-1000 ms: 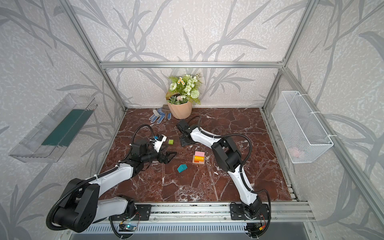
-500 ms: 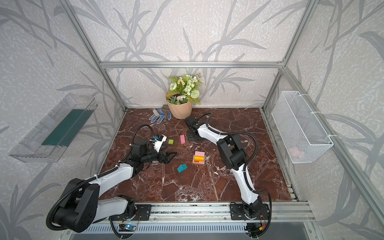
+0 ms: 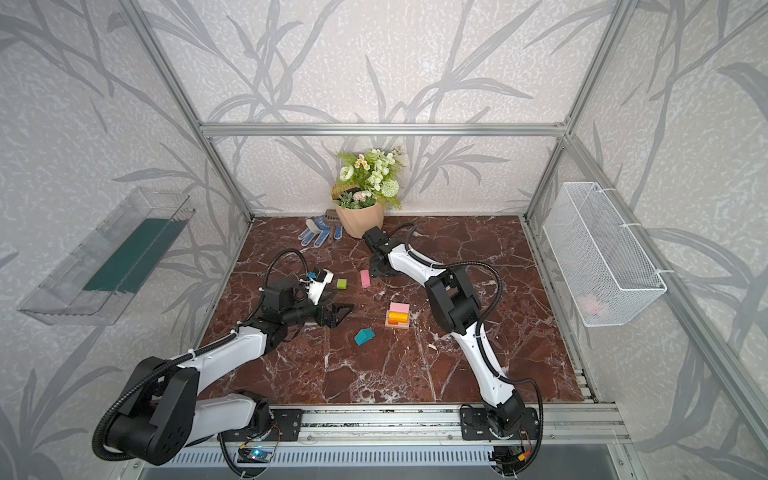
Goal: Build the wood block tower
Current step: 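Lower the right gripper and close it on the blue H cube, then carry the blue H cube in the right gripper over the stack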
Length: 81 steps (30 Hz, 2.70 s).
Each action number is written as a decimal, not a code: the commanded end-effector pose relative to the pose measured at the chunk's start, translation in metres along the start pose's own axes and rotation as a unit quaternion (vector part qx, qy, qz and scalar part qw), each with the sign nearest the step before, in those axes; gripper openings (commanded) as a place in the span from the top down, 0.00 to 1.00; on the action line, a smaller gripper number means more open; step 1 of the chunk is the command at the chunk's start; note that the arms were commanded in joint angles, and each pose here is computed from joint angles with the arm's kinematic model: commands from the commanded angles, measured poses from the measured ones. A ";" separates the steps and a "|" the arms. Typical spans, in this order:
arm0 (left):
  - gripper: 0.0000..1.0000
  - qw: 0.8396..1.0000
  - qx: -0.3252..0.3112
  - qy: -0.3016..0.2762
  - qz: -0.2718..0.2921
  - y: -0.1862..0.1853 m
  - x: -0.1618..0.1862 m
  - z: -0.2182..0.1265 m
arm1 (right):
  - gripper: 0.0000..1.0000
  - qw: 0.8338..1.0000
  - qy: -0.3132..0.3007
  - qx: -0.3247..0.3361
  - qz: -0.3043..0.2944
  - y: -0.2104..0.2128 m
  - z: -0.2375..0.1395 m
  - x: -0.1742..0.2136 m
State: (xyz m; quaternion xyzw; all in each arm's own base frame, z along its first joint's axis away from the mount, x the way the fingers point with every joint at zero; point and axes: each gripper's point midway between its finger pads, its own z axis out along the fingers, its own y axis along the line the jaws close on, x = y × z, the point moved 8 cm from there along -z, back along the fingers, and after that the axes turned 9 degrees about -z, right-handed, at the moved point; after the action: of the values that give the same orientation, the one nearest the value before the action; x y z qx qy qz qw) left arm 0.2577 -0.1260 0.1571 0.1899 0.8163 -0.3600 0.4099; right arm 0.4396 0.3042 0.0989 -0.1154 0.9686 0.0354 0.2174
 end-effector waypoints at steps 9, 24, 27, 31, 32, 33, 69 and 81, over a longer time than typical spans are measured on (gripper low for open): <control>0.01 1.000 0.010 -0.004 0.015 -0.004 -0.006 0.000 | 0.54 0.999 0.038 0.027 -0.013 -0.005 0.014 0.012; 0.01 1.000 0.005 -0.005 0.013 -0.003 -0.006 0.000 | 0.76 1.000 -0.007 0.017 0.011 -0.013 -0.043 0.020; 0.01 1.000 0.007 -0.004 0.014 -0.003 -0.007 0.001 | 0.76 0.999 -0.034 0.015 0.020 -0.019 -0.068 0.025; 0.01 1.000 0.009 -0.004 0.014 -0.004 -0.007 0.000 | 0.76 0.998 -0.059 0.009 0.034 -0.028 -0.098 0.034; 0.01 1.000 0.009 -0.004 0.014 -0.003 -0.006 0.000 | 0.76 0.997 -0.061 0.010 0.036 -0.029 -0.103 0.037; 0.01 1.000 0.008 -0.004 0.013 -0.003 -0.006 0.000 | 0.76 0.997 -0.066 0.012 0.037 -0.031 -0.111 0.040; 0.01 0.999 0.017 -0.022 0.030 -0.010 -0.004 -0.008 | 0.84 0.993 -0.070 0.023 0.095 0.006 -0.153 0.149; 0.01 0.999 0.017 -0.019 0.029 -0.010 -0.004 -0.007 | 0.84 0.994 -0.059 0.016 0.089 0.014 -0.142 0.147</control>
State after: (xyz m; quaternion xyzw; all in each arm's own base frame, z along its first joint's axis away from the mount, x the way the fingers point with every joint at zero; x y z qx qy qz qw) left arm 0.2524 -0.1253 0.1660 0.1978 0.8035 -0.3635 0.4280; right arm 0.2453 0.2641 0.1573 -0.0210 0.9634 0.0382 0.2645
